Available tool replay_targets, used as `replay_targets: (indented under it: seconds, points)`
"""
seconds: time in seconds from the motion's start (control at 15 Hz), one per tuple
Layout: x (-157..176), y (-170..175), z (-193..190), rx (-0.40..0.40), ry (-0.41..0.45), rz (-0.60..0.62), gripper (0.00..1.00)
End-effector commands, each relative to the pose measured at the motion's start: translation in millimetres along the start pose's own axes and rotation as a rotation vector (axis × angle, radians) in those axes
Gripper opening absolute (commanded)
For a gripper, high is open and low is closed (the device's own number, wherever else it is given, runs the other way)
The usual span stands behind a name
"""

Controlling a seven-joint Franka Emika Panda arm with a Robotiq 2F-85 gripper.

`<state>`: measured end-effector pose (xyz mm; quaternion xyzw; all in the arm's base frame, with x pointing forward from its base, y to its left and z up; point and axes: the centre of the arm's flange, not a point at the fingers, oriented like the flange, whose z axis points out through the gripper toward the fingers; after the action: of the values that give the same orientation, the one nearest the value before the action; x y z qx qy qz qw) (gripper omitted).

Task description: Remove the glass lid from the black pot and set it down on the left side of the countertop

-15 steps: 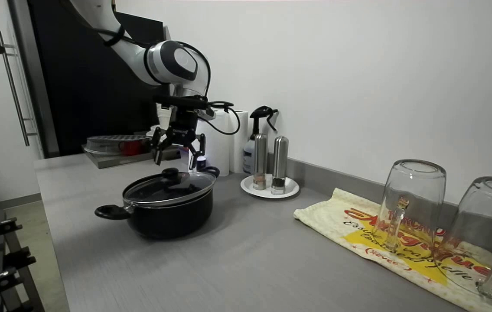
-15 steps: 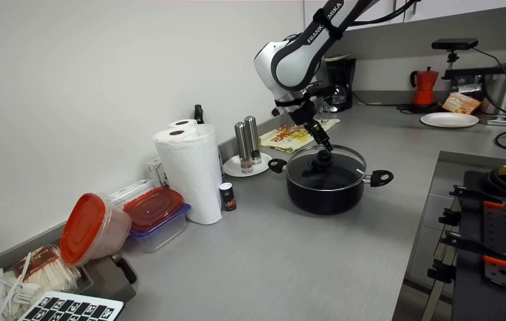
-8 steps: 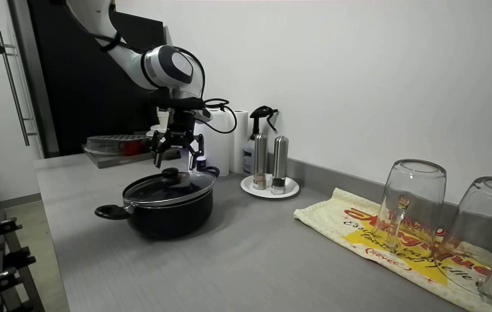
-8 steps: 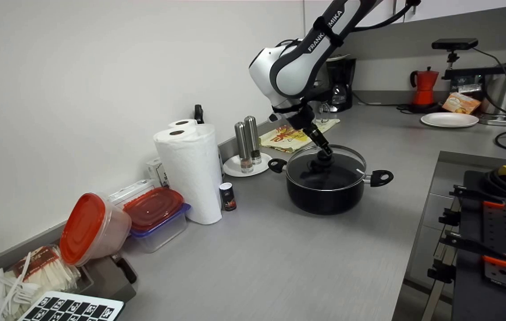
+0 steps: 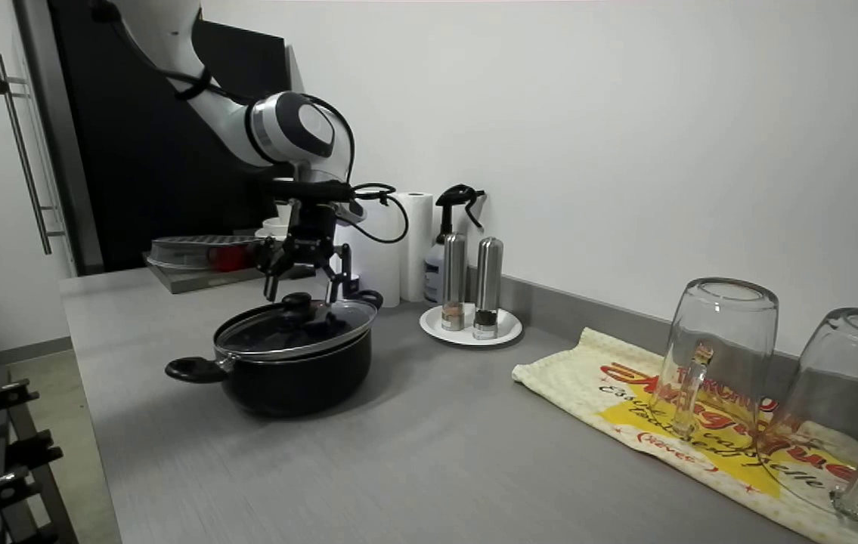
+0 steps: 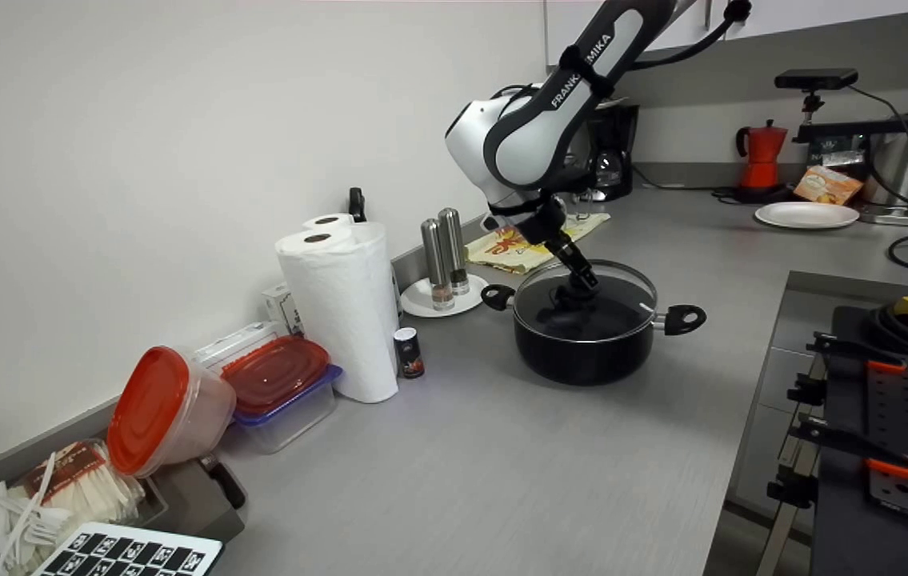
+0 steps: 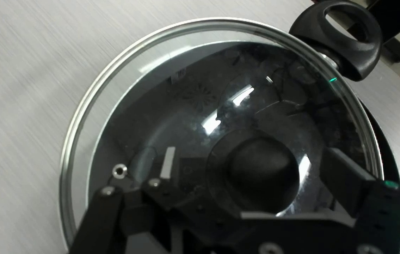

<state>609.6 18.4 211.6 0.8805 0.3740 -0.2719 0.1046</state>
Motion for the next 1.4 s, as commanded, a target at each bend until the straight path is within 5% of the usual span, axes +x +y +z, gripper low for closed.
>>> replay_targets:
  seconds: [0.0,0.33,0.53,0.8,1.33]
  points:
    - [4.8,-2.6,1.8,-0.021,-0.022,-0.009,0.74]
    - [4.5,-2.7,1.0,-0.020,-0.030,-0.007,0.36]
    - [0.9,-1.0,-4.4,-0.019,-0.025,0.002,0.27]
    - [-17.5,3.2,-27.7,-0.027,0.017,0.041,0.26]
    - [-41.7,-39.0,-138.8,-0.201,0.138,0.000,0.26]
